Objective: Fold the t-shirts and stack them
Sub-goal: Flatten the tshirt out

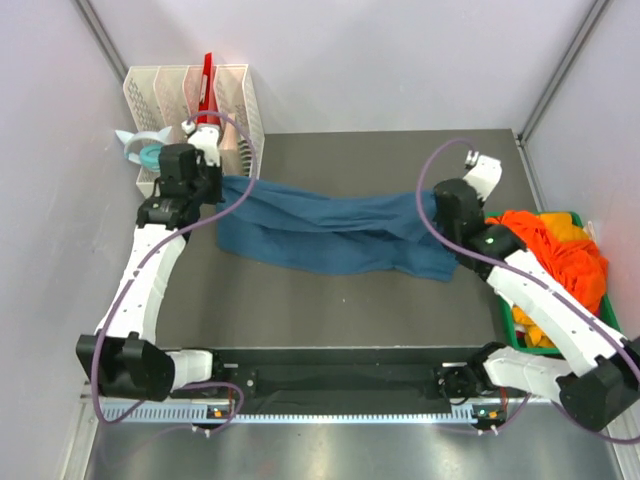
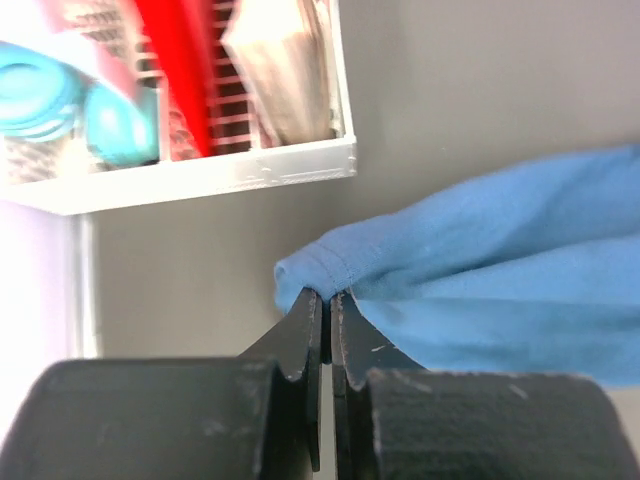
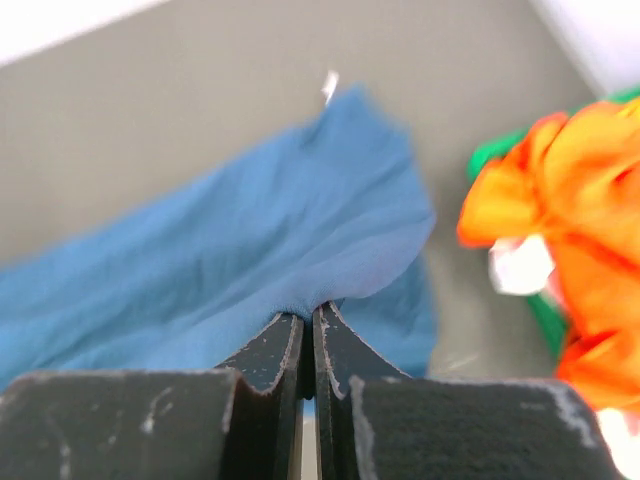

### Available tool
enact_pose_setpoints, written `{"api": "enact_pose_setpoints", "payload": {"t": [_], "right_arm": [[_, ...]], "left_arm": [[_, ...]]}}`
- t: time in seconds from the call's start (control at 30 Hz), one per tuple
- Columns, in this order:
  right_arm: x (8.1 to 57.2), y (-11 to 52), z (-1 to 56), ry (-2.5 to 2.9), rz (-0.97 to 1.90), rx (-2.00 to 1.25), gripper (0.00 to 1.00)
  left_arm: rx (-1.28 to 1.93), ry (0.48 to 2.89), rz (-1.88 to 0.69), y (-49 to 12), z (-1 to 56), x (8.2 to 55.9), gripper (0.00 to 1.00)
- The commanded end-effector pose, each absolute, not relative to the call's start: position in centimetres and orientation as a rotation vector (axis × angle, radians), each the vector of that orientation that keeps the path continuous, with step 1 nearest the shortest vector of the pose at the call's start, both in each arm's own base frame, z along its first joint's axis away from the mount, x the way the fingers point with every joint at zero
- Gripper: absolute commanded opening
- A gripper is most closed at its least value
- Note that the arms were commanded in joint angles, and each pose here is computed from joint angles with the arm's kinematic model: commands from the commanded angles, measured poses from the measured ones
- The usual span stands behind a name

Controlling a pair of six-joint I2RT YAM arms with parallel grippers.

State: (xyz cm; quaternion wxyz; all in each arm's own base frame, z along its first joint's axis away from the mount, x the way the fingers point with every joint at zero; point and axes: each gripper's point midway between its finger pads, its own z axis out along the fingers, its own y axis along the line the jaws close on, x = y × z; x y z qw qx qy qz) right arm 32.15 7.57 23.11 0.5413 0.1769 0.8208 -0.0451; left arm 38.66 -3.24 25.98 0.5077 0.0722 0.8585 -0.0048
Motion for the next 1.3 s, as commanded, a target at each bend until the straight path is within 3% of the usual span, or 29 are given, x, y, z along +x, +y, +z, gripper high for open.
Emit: {"api": "enact_pose_setpoints", "payload": {"t": [0.0,0.17,0.33,0.63,0.93,1.27], "right_arm": [[31.9,4.1,32.0,1.78,-0.14,0.435,0.0],[30.6,1.6,41.5,1.614,-0.173,0.433,0.0],[30.4,1.6,45.3,1.564,-0.142,0.414,0.0],[30.2,2.6,37.9,1.693,-0.117,0.396,0.0],[30.4,3.0,31.8,1.802,-0.153,0.386,0.0],[34.1,4.2,29.1,1.824,-0.215,0.39,0.0]], "left_arm": [[0.105,2.076,0.04,-0.8,28.9,37.3,0.0],[0.072,1.94,0.071,0.3,35.6,36.3,0.0],[0.069,1.903,0.072,0.4,37.8,35.6,0.0],[0.137,2.113,-0.071,-1.9,27.2,35.1,0.0],[0.201,2.206,-0.124,-2.8,20.6,35.3,0.0],[0.132,2.198,-0.165,-3.3,17.4,46.6,0.0]]}}
